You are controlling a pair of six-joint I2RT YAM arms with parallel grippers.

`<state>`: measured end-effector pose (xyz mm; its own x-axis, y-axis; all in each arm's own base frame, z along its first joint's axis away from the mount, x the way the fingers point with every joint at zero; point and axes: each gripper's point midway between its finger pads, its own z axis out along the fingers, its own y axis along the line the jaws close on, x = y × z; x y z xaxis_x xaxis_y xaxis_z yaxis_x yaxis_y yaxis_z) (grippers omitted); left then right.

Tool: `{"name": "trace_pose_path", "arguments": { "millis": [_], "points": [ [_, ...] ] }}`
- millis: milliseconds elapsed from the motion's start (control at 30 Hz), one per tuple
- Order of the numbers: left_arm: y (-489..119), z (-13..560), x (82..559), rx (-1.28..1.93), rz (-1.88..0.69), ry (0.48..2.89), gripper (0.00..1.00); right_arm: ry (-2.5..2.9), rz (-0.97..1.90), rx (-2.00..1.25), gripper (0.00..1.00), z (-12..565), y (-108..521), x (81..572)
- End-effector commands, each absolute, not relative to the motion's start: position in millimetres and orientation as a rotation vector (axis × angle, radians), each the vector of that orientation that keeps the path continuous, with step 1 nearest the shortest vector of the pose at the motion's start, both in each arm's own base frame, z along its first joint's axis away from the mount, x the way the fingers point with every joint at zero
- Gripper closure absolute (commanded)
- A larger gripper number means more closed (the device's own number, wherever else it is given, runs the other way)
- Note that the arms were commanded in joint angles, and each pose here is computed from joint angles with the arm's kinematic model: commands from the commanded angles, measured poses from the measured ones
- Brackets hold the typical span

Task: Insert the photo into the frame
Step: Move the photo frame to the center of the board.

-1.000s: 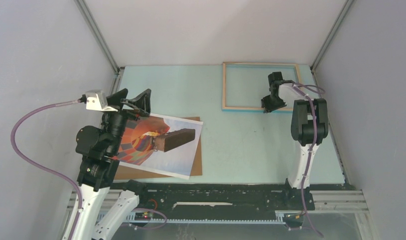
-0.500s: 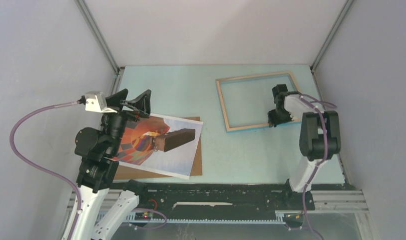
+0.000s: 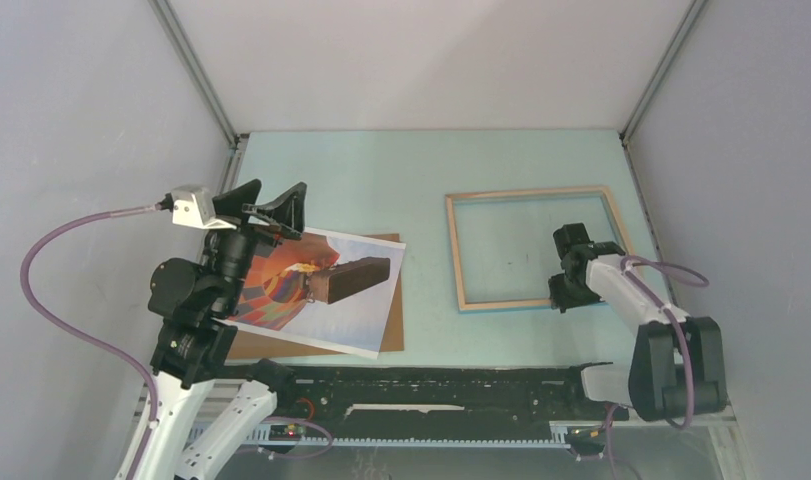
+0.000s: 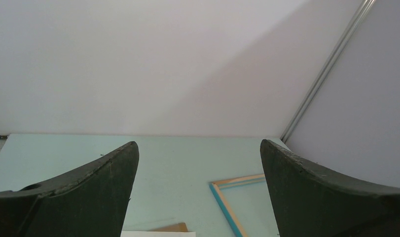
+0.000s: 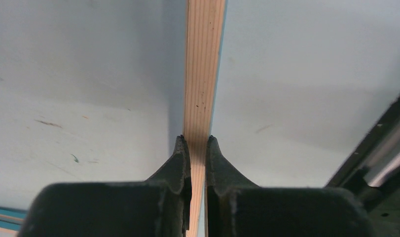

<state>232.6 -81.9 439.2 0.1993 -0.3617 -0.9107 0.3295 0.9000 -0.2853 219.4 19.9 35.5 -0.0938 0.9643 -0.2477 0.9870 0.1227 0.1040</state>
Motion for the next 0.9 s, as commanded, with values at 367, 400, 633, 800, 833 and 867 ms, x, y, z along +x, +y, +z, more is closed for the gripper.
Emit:
{"name": "trace_pose_path", "arguments": {
  "millis": [367, 400, 633, 800, 833, 867],
  "points": [
    [-80, 436, 233, -0.054, -0.476, 1.273, 0.0, 2.076, -0.043, 1.854, 1.0, 46, 34, 177],
    [-80, 435, 234, -0.055, -0.476, 1.275, 0.0, 2.083, -0.035, 1.85, 1.0, 45, 36, 178],
    [-80, 430, 240, -0.06, -0.464, 1.292, 0.0, 2.13, -0.024, 1.789, 0.81, 46, 49, 173],
    [-82, 424, 246, -0.063, -0.457, 1.314, 0.0, 2.169, 0.018, 1.724, 0.58, 52, 55, 169],
    [-82, 423, 247, -0.064, -0.454, 1.319, 0.0, 2.174, 0.026, 1.717, 0.53, 53, 57, 168],
    [-82, 421, 249, -0.067, -0.45, 1.324, 0.0, 2.177, 0.038, 1.709, 0.47, 54, 59, 167]
  ]
}}
